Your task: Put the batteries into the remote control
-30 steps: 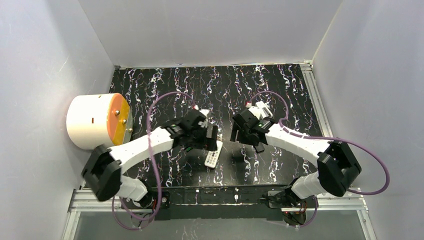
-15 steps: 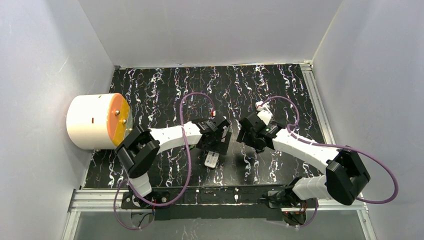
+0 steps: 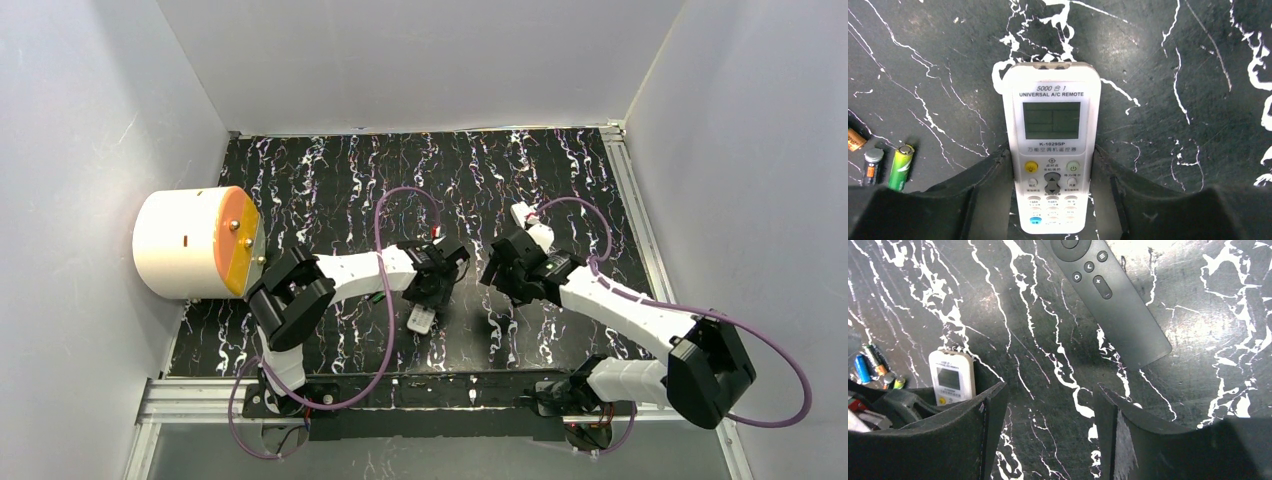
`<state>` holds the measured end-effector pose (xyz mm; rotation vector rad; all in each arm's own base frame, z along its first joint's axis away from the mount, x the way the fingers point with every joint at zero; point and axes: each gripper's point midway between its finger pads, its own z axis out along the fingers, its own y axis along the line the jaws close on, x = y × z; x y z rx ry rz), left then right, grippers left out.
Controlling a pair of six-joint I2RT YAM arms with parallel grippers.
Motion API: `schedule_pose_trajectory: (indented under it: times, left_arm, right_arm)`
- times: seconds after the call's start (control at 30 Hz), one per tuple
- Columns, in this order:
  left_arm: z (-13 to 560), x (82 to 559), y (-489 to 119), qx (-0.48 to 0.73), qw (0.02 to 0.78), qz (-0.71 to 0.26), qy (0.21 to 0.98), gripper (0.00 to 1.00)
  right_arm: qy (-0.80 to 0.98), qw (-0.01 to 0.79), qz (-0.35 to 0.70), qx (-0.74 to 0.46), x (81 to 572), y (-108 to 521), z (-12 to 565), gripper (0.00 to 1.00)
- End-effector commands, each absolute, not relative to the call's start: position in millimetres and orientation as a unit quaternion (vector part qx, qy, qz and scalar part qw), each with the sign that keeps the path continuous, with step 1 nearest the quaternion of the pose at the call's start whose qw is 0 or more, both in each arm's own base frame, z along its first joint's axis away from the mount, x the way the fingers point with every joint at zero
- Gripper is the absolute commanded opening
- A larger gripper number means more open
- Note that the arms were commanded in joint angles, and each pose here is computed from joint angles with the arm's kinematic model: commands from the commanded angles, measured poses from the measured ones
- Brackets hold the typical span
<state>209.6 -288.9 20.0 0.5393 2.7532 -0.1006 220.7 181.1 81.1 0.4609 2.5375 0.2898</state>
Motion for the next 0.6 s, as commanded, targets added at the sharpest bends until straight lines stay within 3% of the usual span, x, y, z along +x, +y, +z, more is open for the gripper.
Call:
schedule_pose_trajectory:
  times: [0.0,0.23,0.43,0.57]
  left_arm:
    - [32.6,218.1,-289.6,0.221,0.185,-0.026,0.957,0.22]
    - [105.8,239.2,-313.5,0.242,0.176,-0.213,0.93,0.17]
    - [203.9,273.5,-320.5,0.216,0.2,-0.355,0.887,0.17]
    - [261.9,274.6,-328.5,0.21,0.217,-0.424,0.854,0.18]
  right_arm:
    - [0.927,0.287,0.167,0.174,226.3,192.8,94.6,0.71]
    - [0.876,0.322,0.346,0.095,228.8,239.7,136.8,0.78]
    - [0.777,0.392,0.492,0.02,220.4,266.8,213.6,0.98]
    - [0.714,0.424,0.557,-0.008,214.1,275.7,258.7,0.99]
